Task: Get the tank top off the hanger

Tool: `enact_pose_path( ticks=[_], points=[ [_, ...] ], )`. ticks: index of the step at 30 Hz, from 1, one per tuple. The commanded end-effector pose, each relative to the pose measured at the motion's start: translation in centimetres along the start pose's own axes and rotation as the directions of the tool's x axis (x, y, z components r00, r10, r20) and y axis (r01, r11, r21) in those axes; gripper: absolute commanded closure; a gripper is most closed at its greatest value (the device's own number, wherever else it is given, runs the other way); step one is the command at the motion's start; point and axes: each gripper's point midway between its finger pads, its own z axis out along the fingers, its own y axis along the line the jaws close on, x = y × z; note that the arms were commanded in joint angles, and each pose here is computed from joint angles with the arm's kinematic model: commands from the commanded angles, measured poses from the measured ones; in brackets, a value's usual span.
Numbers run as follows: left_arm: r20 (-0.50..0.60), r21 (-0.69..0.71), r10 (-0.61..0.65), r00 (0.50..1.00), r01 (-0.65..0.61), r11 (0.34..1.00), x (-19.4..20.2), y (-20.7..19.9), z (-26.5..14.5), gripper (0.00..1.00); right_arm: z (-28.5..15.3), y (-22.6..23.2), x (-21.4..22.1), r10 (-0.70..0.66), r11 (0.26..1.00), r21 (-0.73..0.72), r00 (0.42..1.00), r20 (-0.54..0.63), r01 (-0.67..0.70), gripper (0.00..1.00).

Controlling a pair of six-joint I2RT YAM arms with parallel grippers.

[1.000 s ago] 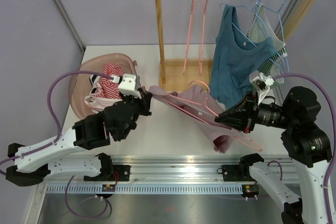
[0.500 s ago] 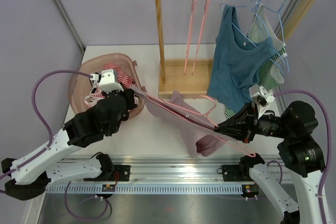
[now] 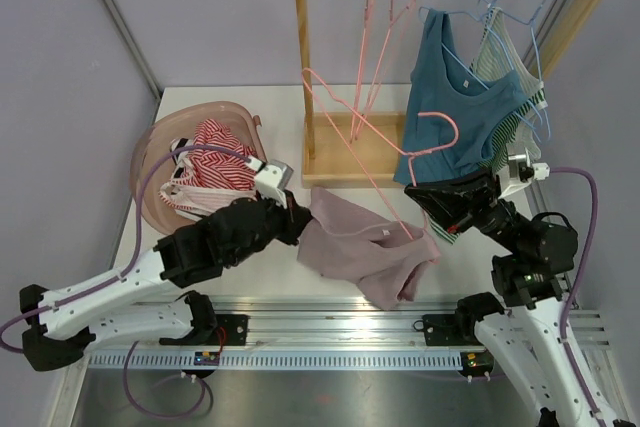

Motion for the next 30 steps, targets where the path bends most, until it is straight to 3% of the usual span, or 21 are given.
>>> enact_pose_path(
  ticks=[1, 5, 8, 11, 13, 14, 16, 21, 24, 27, 28, 30],
  points=[
    [-0.037, 0.098, 0.041, 0.998, -0.038, 0.995, 2.6, -2.4, 1.2, 1.0, 0.6, 1.9, -6.2, -0.054, 0.993, -0.084, 0.949, 0.31, 0.084, 1.0],
    [-0.092, 0.026, 0.002, 0.996, 0.001, 1.0, 5.4, -1.1, 2.2, 1.0, 0.4, 0.6, -6.8, -0.085, 0.993, -0.044, 0.919, 0.384, 0.11, 1.0],
    [-0.088, -0.142, -0.008, 0.996, -0.004, 0.99, 6.1, 2.1, 2.2, 1.0, 0.4, -0.6, -6.9, -0.146, 0.988, 0.09, 0.938, 0.315, 0.123, 1.0],
    [-0.078, -0.193, -0.018, 0.997, 0.003, 0.981, 6.1, 3.0, 2.2, 1.0, -1.4, -2.5, -8.1, -0.247, 0.954, 0.258, 0.888, 0.388, 0.153, 1.0],
    [-0.089, -0.157, -0.011, 0.996, -0.003, 0.988, 6.3, 2.4, 2.4, 1.0, -3.7, 0.0, -10.6, -0.317, 0.946, 0.24, 0.765, 0.561, 0.217, 1.0],
    [-0.088, -0.152, -0.017, 0.996, 0.003, 0.988, 6.5, 2.2, 2.6, 1.0, -4.3, -1.6, -9.2, -0.312, 0.947, 0.25, 0.75, 0.584, 0.199, 1.0],
    [-0.1, -0.13, -0.017, 0.995, 0.004, 0.992, 6.9, 1.8, 2.8, 1.0, -6.2, 0.1, -10.3, -0.304, 0.953, 0.211, 0.646, 0.7, 0.219, 1.0],
    [-0.109, -0.103, -0.023, 0.994, 0.011, 0.995, 7.1, 1.2, 3.2, 1.0, -6.1, -1.0, -9.2, -0.315, 0.949, 0.217, 0.653, 0.689, 0.229, 1.0],
    [-0.103, -0.17, -0.022, 0.994, 0.004, 0.985, 6.9, 2.2, 3.2, 1.0, -6.3, -1.4, -9.4, -0.337, 0.942, 0.254, 0.651, 0.681, 0.221, 1.0],
    [-0.127, -0.282, 0.002, 0.992, -0.038, 0.959, 7.2, 4.2, 3.0, 1.0, -5.4, -2.7, -9.8, -0.381, 0.908, 0.377, 0.74, 0.555, 0.184, 1.0],
    [-0.141, -0.314, 0.011, 0.99, -0.055, 0.948, 7.3, 4.7, 2.7, 1.0, -5.1, -3.6, -9.7, -0.357, 0.889, 0.438, 0.802, 0.478, 0.135, 1.0],
    [-0.123, -0.375, 0.011, 0.992, -0.057, 0.925, 6.8, 5.8, 2.4, 1.0, -5.2, -4.6, -9.2, -0.357, 0.854, 0.505, 0.846, 0.396, 0.124, 1.0]
  ],
)
